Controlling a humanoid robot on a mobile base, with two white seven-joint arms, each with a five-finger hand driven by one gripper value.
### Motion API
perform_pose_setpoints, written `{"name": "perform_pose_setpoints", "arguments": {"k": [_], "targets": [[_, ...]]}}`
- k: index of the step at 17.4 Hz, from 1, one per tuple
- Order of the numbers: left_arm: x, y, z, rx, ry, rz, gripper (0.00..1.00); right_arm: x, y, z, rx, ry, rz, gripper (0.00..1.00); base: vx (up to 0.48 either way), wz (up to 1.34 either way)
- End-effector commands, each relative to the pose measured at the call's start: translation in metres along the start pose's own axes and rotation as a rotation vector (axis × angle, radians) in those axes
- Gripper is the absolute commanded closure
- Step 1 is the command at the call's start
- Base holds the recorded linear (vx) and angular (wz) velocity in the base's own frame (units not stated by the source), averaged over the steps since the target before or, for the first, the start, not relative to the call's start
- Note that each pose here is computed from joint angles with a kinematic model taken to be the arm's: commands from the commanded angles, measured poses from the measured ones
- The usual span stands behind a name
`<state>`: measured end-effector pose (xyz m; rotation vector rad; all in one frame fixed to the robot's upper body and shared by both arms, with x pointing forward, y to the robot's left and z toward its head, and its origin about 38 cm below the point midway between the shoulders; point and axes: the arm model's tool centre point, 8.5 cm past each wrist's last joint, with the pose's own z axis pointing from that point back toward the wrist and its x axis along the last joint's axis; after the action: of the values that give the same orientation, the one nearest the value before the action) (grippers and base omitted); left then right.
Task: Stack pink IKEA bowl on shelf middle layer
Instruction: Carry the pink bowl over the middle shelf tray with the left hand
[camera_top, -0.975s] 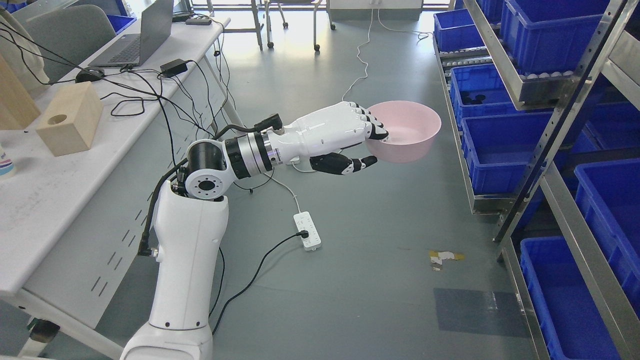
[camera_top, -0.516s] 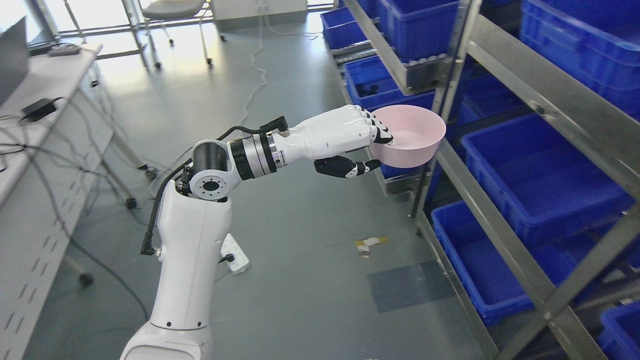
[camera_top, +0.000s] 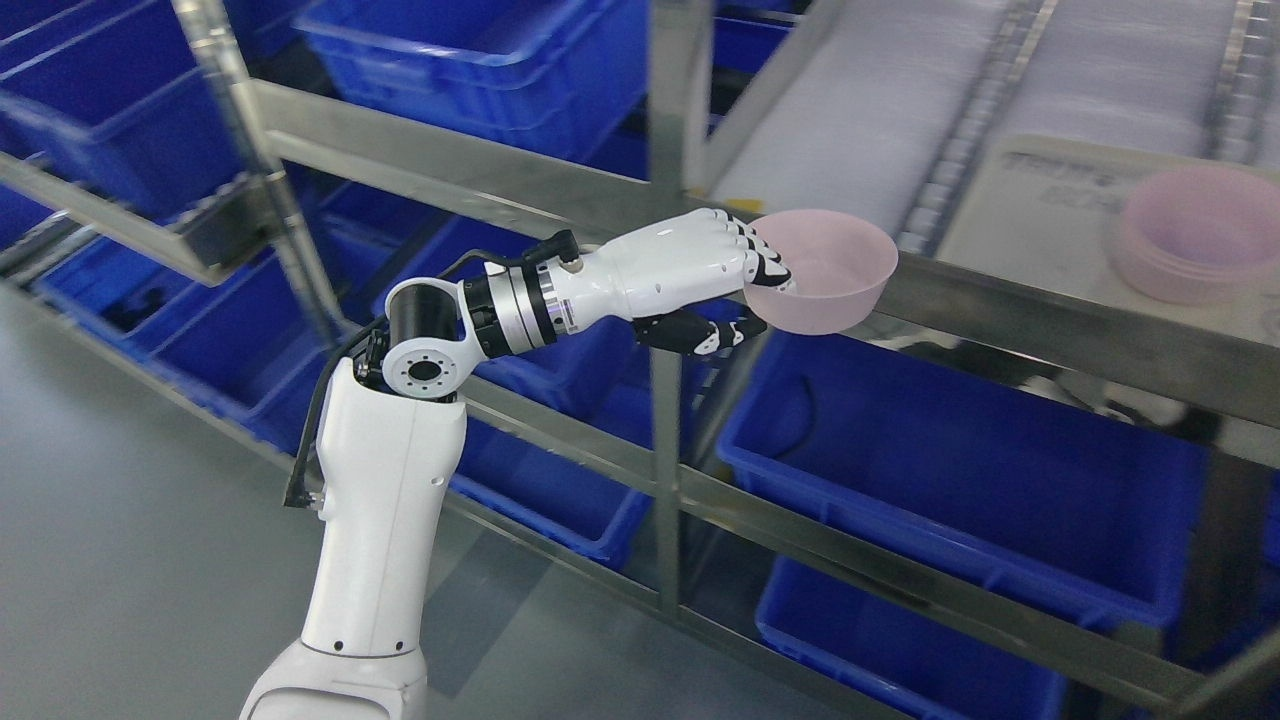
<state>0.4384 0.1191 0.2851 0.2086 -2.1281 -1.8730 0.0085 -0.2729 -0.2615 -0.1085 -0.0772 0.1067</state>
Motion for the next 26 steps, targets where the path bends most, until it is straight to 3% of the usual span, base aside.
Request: {"name": "perform_pose_setpoints", "arguments": {"k": [1,10,16,21,26], "targets": [[-0.029,0.093,0.045,0.194,0.123,-0.134,0.98,0.002,-0.011,-0.001,-0.011,-0.012,0.001,0.00,-0.002,-1.54],[-0.060,0.092,0.053,0.051,0.273,-0.140,0.98,0.002,-0.011,-0.001,-0.011,-0.012,0.001,0.00,0.039,-0.92],[-0.068,0.030,-0.014,-0.244,0.174,-0.060,0.97,0.002,-0.011,-0.001,-0.011,-0.012,0.001,0.00,0.027,-0.11],[-0.069,0.022,-0.019,-0.298,0.198,-0.089,0.97,0.002,-0.011,-0.001,-0.011,-0.012,0.001,0.00,0.011,-0.04],[-0.081,0.041,-0.015,-0.255,0.249,-0.117,0.97,0.003,-0.011,-0.001,-0.011,-0.013,0.001,0.00,0.002,-0.02]]}}
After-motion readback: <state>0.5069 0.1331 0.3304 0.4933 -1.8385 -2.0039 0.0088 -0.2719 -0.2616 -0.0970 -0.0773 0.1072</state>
